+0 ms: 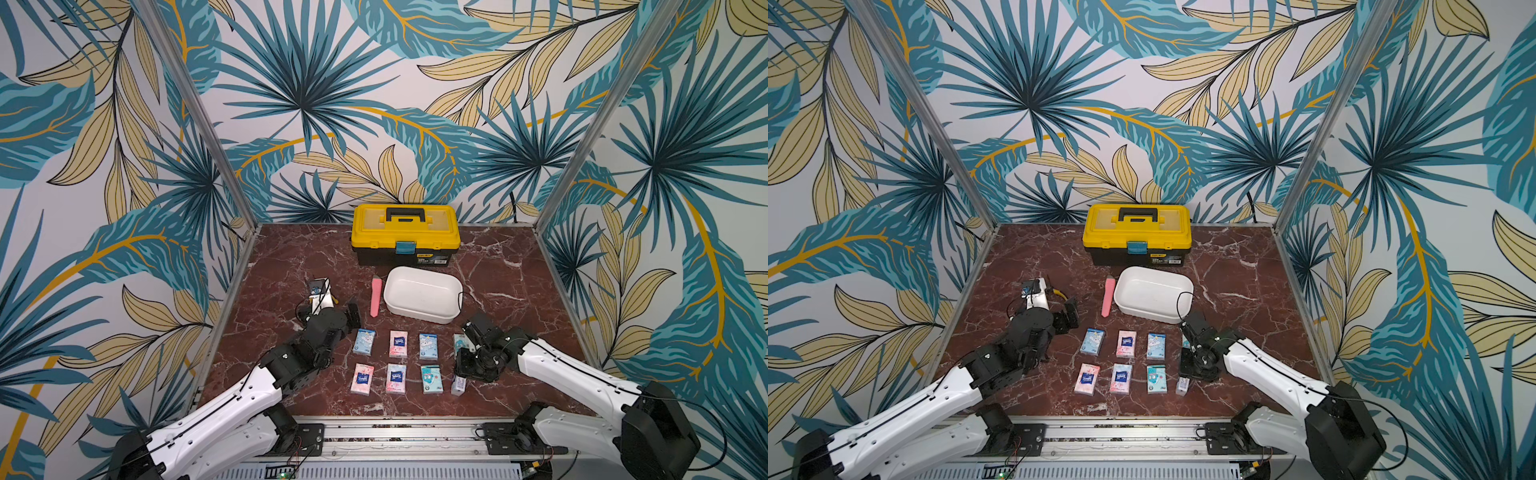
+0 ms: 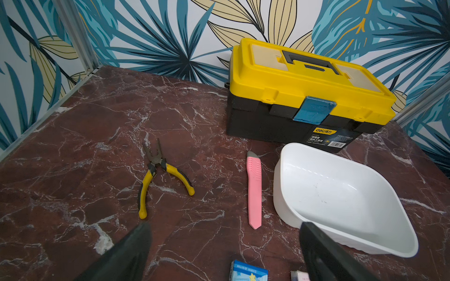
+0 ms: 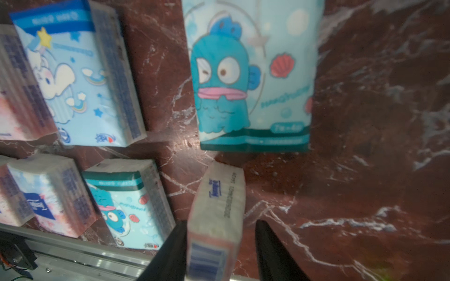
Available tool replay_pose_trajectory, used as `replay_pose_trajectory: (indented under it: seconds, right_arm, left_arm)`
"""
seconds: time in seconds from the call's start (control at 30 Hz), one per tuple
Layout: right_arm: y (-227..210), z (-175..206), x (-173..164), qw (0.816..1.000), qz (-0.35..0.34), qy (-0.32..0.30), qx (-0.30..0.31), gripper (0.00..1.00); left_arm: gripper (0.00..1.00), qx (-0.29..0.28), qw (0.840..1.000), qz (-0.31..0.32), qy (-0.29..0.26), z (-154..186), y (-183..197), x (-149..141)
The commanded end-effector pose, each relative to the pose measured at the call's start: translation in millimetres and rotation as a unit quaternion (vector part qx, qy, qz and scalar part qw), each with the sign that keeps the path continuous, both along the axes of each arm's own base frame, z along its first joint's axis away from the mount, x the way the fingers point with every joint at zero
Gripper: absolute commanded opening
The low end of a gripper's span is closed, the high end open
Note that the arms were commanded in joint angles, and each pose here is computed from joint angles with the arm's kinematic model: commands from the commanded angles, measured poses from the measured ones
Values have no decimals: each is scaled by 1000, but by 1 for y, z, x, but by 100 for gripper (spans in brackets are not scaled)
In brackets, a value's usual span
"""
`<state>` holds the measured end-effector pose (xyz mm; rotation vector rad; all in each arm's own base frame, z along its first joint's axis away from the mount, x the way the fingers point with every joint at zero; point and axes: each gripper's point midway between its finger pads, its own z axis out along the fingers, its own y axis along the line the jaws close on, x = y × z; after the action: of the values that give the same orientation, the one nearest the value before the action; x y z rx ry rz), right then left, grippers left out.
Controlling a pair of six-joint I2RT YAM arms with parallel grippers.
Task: Take the pocket tissues out of the storage box
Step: Place the pocket tissues at the center of the board.
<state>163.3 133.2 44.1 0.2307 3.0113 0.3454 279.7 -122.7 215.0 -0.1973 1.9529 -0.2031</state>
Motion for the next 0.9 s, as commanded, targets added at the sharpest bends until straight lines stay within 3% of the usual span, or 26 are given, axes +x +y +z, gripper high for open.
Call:
replay_pose_trajectory:
  seconds: [0.0, 0.3, 0.53, 0.67, 0.87]
  right_arm:
    - [-14, -3, -5, 999, -6, 11, -37, 53]
    - [-26, 9, -7, 997, 0, 13, -71, 50]
    - [-26, 10, -11, 997, 6, 22, -73, 36]
    - [-30, 7, -14, 996, 13, 26, -83, 33]
    - [-9, 13, -7, 1000, 21, -8, -14, 30]
  left_arm:
    - [100, -11, 1000, -1, -17, 19, -2, 4]
    - [100, -12, 1000, 2, -17, 19, -1, 4]
    - [100, -15, 1000, 3, -14, 16, -1, 4]
    - [100, -16, 1000, 2, -13, 16, -1, 4]
    - [100, -15, 1000, 0, -13, 16, -2, 4]
